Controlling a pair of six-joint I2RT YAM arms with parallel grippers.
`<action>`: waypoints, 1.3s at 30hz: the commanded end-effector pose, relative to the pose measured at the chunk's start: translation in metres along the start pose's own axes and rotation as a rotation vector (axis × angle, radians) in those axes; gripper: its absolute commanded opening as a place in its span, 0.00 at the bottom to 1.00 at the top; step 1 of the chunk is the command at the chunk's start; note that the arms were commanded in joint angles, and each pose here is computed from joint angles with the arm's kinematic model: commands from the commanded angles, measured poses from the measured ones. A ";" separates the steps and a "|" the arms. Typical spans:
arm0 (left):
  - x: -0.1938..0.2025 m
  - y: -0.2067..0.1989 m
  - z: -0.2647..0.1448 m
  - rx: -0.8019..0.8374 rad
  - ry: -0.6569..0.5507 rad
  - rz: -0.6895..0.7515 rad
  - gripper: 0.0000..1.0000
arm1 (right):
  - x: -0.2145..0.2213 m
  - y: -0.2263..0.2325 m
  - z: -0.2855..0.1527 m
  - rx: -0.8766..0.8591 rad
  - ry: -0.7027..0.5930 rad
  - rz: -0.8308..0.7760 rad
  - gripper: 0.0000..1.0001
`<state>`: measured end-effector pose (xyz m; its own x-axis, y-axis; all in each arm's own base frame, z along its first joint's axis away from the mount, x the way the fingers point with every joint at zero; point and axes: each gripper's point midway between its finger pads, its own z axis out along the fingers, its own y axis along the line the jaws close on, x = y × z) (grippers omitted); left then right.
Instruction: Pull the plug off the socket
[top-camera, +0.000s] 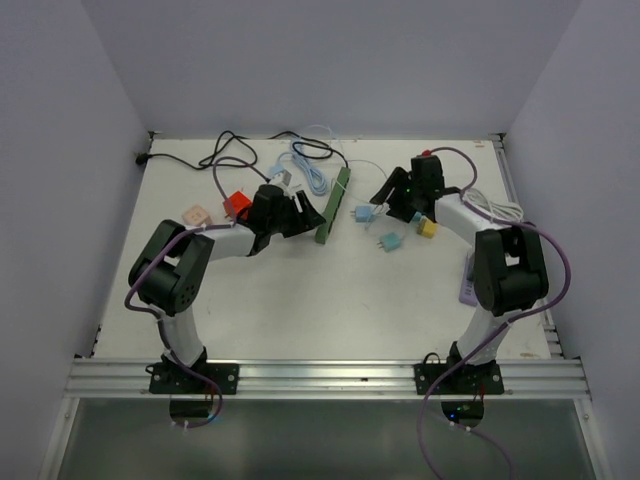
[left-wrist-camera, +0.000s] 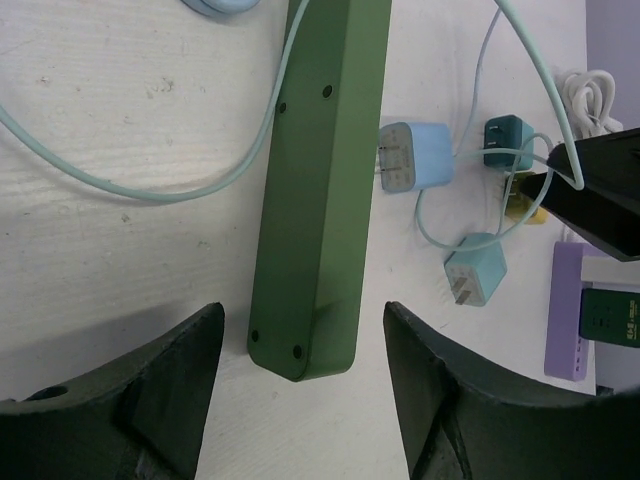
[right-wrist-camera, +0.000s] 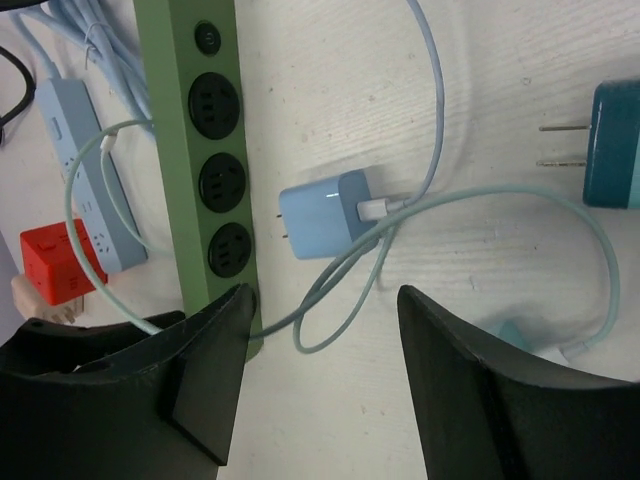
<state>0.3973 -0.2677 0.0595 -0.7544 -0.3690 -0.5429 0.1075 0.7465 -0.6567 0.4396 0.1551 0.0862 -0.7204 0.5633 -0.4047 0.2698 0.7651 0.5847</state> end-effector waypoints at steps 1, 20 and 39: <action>-0.015 -0.021 -0.005 0.068 -0.007 0.030 0.69 | -0.024 0.036 -0.044 -0.074 -0.043 -0.092 0.64; -0.056 -0.062 -0.131 0.000 -0.106 0.255 0.77 | -0.051 -0.028 -0.178 0.186 -0.320 -0.331 0.93; -0.063 -0.062 -0.235 -0.082 -0.356 0.552 0.99 | -0.062 -0.183 -0.245 0.812 -0.456 -0.193 0.99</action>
<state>0.2890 -0.1639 0.2502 -0.3934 -0.1181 -0.9117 0.3526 0.8965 -0.2683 0.2897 -0.0746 0.1788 -0.5246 0.3389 -0.7810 0.5959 0.8013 -0.0526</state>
